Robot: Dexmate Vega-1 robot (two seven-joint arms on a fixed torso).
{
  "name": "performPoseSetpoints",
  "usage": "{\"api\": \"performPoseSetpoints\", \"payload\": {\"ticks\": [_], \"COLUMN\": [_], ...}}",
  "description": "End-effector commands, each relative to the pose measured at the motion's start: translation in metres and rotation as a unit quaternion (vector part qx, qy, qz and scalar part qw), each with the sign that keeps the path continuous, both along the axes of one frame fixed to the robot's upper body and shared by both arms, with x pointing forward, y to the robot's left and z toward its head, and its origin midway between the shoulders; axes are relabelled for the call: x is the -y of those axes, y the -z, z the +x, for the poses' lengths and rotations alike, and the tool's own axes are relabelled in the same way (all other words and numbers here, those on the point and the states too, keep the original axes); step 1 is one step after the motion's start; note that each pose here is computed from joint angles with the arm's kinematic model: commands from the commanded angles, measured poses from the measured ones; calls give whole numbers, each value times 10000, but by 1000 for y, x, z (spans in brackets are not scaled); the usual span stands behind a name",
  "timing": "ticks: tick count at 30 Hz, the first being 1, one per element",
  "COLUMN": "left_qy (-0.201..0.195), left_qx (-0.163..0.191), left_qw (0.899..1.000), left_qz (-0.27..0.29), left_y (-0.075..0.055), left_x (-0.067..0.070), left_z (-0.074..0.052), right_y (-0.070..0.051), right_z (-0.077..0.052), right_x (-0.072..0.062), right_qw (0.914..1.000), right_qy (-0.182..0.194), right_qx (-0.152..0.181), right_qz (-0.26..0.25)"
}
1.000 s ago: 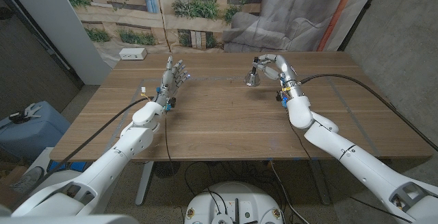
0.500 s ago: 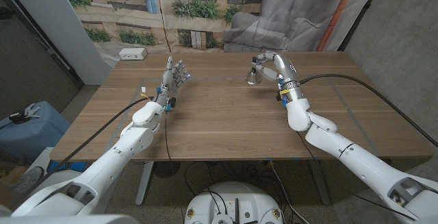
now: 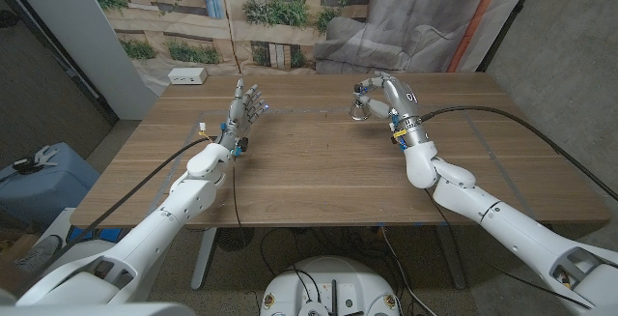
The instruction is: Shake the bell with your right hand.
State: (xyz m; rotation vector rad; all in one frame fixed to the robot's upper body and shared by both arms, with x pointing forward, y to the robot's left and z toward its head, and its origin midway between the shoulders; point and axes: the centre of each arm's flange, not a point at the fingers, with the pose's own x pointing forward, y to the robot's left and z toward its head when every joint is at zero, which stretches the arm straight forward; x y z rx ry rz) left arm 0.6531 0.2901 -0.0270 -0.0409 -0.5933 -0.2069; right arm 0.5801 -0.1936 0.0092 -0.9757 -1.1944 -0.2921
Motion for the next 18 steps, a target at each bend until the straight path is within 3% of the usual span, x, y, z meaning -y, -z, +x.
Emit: {"api": "performPoseSetpoints", "payload": {"ticks": [1, 8, 18], "left_qy": [-2, -2, -2], "left_qx": [-2, -2, -1], "left_qw": [10000, 10000, 10000], "left_qz": [-1, -1, -1], "left_y": [0, 0, 0], "left_x": [0, 0, 0], "left_z": [0, 0, 0], "right_y": [0, -4, -5], "right_z": [5, 9, 13], "right_x": [0, 2, 6], "right_qw": [9991, 9953, 9893], "right_qy": [-70, -238, -426], "right_qx": [-399, -850, -1231], "right_qz": [156, 406, 650]}}
